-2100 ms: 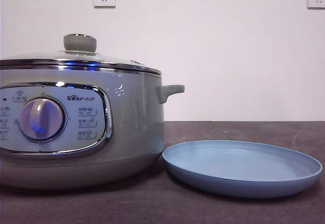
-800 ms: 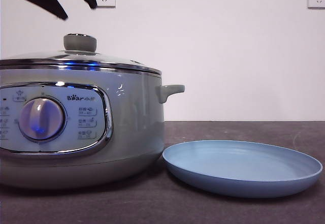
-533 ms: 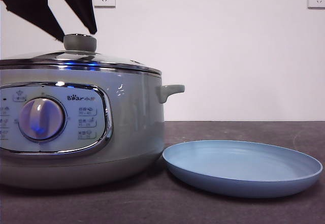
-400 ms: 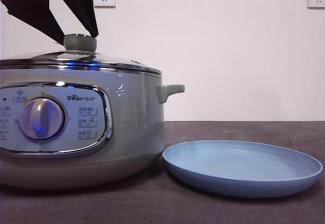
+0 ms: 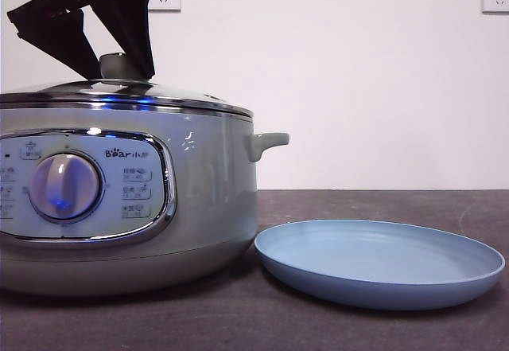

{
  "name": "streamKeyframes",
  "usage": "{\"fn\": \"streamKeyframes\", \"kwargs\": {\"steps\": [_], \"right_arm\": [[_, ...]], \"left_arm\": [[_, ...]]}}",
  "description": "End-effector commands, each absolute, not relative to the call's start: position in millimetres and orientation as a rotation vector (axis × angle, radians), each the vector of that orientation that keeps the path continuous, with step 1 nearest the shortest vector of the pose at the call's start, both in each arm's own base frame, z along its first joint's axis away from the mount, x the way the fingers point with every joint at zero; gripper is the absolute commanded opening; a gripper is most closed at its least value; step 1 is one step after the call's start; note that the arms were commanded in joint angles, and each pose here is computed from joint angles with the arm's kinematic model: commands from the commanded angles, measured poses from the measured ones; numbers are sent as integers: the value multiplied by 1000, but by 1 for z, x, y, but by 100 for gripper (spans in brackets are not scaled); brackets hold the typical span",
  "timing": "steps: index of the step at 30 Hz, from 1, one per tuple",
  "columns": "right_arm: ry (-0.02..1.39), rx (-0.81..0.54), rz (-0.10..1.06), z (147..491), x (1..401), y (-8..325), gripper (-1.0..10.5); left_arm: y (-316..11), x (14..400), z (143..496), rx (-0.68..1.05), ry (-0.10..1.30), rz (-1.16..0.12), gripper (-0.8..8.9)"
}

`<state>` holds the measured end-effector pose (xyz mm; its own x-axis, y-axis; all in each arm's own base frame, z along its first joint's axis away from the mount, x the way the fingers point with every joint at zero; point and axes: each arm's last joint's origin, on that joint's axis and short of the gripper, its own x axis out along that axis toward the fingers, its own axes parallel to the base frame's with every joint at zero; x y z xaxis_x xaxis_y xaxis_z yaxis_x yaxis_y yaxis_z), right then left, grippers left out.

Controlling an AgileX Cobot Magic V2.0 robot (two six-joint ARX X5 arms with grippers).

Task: Take the potato out from the steamer,put the potato on the plate,close the lid

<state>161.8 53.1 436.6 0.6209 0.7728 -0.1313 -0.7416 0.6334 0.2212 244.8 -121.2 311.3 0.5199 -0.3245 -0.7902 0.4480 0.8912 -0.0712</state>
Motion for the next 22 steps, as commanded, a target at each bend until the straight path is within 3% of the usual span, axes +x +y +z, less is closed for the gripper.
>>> {"fn": "streamKeyframes", "kwargs": {"steps": [1, 4, 13, 22], "right_arm": [[212, 143, 875, 438, 161, 53, 469], [212, 145, 875, 438, 161, 53, 469], [213, 145, 875, 438, 161, 53, 469], [213, 142, 902, 439, 160, 58, 469]], "left_arm": [[-123, 245, 308, 178, 923, -475, 181], [-124, 245, 308, 194, 919, -484, -20], [-123, 242, 319, 187, 878, -485, -8], [-114, 225, 384, 151, 657, -505, -8]]}}
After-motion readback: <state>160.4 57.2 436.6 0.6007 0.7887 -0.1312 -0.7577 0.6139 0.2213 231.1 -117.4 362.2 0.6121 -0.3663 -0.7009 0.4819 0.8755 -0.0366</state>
